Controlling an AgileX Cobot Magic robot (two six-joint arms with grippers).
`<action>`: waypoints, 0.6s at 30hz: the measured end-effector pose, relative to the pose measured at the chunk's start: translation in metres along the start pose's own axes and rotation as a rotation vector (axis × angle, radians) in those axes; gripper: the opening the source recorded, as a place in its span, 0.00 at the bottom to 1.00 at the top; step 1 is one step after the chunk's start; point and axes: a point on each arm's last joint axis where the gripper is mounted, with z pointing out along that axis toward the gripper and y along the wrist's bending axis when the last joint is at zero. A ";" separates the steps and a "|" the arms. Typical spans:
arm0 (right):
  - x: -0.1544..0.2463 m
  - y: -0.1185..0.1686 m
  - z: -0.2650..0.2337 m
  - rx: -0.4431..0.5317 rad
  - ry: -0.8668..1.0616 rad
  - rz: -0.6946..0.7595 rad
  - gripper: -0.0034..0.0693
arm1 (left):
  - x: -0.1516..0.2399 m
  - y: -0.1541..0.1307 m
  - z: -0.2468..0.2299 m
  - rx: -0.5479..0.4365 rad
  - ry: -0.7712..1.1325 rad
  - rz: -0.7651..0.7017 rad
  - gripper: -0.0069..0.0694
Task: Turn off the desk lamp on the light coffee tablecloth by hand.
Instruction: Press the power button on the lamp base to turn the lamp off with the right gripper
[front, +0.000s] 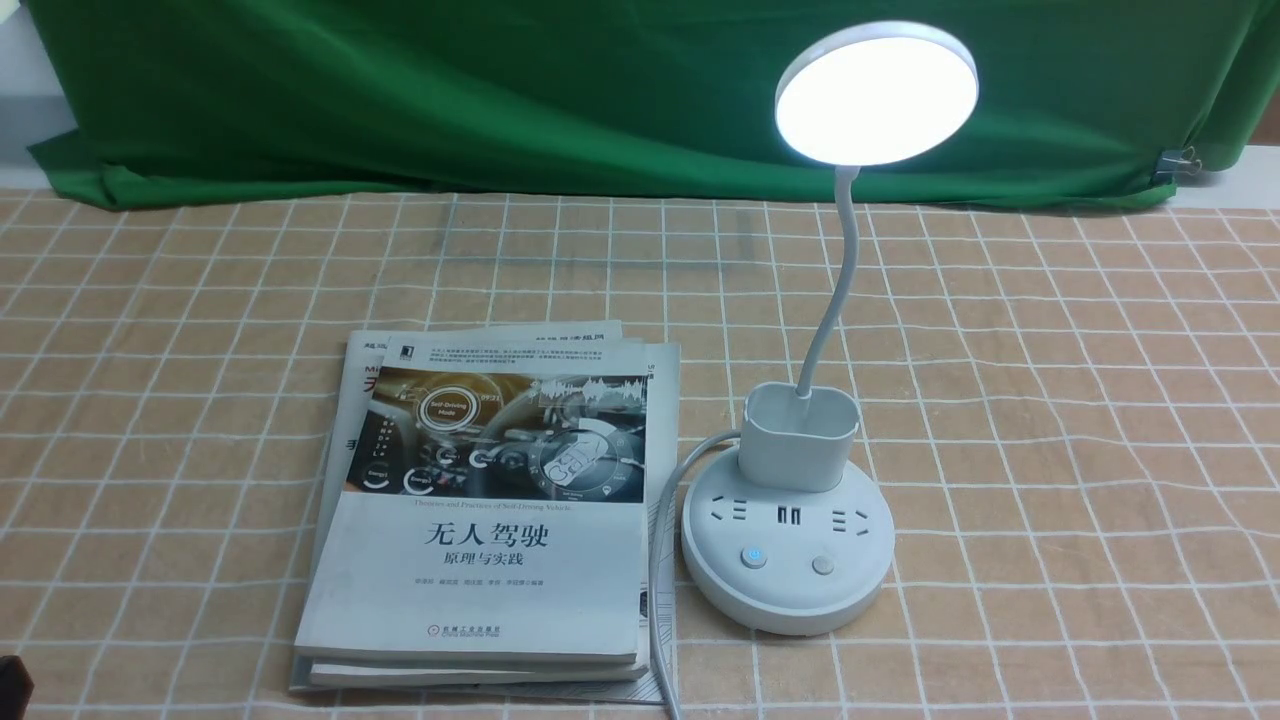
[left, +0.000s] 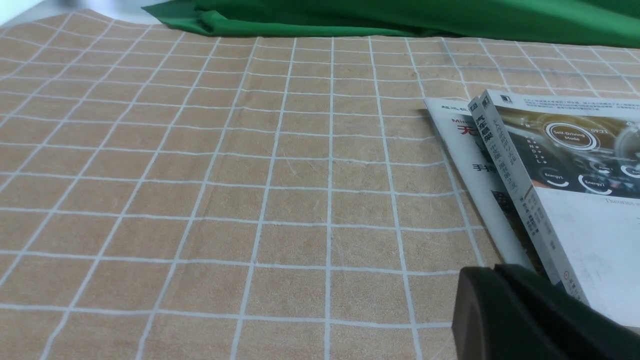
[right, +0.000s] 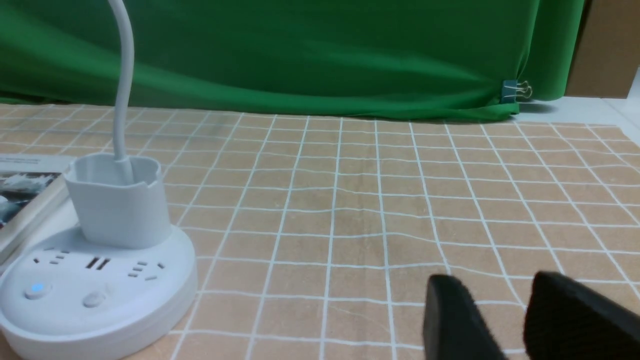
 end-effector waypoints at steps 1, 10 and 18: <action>0.000 0.000 0.000 0.000 0.000 0.000 0.38 | 0.000 0.000 0.000 0.000 0.000 0.000 0.10; -0.008 0.001 0.000 -0.023 -0.082 0.295 0.38 | 0.000 0.000 0.000 0.000 0.000 0.000 0.10; -0.021 -0.002 -0.002 -0.070 -0.227 0.756 0.38 | 0.000 0.000 0.000 0.000 0.000 0.000 0.10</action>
